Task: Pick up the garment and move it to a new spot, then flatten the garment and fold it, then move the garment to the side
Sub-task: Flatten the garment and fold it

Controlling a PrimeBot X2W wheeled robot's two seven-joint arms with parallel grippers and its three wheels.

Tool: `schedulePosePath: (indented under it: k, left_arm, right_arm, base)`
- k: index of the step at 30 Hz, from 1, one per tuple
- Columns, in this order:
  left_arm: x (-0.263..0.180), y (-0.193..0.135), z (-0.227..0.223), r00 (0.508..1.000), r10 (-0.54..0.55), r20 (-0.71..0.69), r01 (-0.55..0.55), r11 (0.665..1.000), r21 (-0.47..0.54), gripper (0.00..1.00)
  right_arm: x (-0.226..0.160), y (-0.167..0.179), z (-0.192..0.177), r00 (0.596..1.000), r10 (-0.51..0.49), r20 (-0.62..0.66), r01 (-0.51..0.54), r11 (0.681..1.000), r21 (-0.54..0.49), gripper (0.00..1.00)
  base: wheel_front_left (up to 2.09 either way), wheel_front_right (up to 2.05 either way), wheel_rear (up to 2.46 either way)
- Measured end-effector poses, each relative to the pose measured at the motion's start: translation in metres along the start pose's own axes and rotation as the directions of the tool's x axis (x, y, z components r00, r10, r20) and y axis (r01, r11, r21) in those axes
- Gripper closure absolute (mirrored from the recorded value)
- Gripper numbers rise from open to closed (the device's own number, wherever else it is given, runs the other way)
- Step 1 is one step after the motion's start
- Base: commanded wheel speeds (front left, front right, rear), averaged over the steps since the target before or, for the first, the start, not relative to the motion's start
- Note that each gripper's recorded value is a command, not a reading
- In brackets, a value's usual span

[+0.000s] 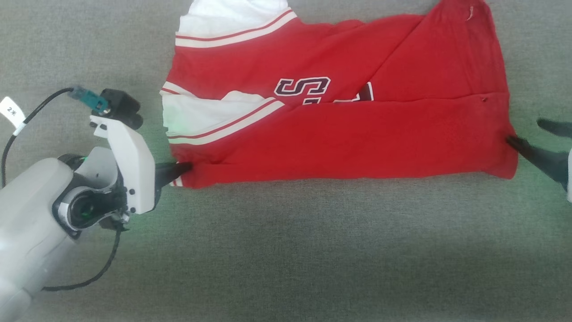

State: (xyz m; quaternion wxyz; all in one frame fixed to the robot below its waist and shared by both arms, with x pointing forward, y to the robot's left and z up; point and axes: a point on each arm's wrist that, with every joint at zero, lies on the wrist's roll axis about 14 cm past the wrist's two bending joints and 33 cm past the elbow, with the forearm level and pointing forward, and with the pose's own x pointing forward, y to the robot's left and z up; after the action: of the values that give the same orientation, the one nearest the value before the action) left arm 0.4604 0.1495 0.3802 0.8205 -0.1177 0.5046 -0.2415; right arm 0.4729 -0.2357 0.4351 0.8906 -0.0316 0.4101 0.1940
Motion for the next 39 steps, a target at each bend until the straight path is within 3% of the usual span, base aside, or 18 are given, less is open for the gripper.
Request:
schedulePosePath:
  k: [6,14,15,17,31,39]
  left_arm:
    - [0.007,-0.005,0.004,1.000,-0.027,0.016,0.026,1.000,0.014,1.00]
    - [0.012,-0.005,0.006,0.998,-0.041,0.049,0.041,0.999,-0.002,1.00]
    - [0.012,-0.006,0.006,0.998,-0.042,0.056,0.043,0.999,-0.006,1.00]
    - [0.011,-0.006,0.006,0.997,-0.043,0.063,0.044,0.999,-0.006,1.00]
    - [-0.031,-0.019,-0.004,0.981,-0.086,0.176,0.094,0.995,-0.037,1.00]
    - [-0.058,-0.039,-0.038,0.975,-0.144,0.169,0.156,0.986,-0.060,1.00]
  right_arm:
    - [0.011,-0.006,-0.015,0.988,-0.037,-0.148,0.028,0.998,-0.062,0.00]
    - [0.044,-0.001,-0.040,0.971,-0.025,-0.237,0.027,1.000,0.007,0.00]
    - [0.045,0.000,-0.040,0.971,-0.022,-0.239,0.025,1.000,0.011,0.52]
    - [0.046,0.003,-0.038,0.974,-0.013,-0.226,0.018,1.000,0.020,1.00]
    - [0.013,0.022,-0.022,0.995,0.030,-0.096,-0.025,0.998,0.059,1.00]
    - [-0.013,0.028,-0.048,0.991,0.050,-0.126,-0.039,0.996,0.083,1.00]
  base:
    - [0.00,0.00,0.00]
    - [0.00,0.00,0.00]
    - [0.00,0.00,0.00]
    - [0.00,0.00,0.00]
    - [0.00,0.00,0.00]
    - [0.00,0.00,0.00]
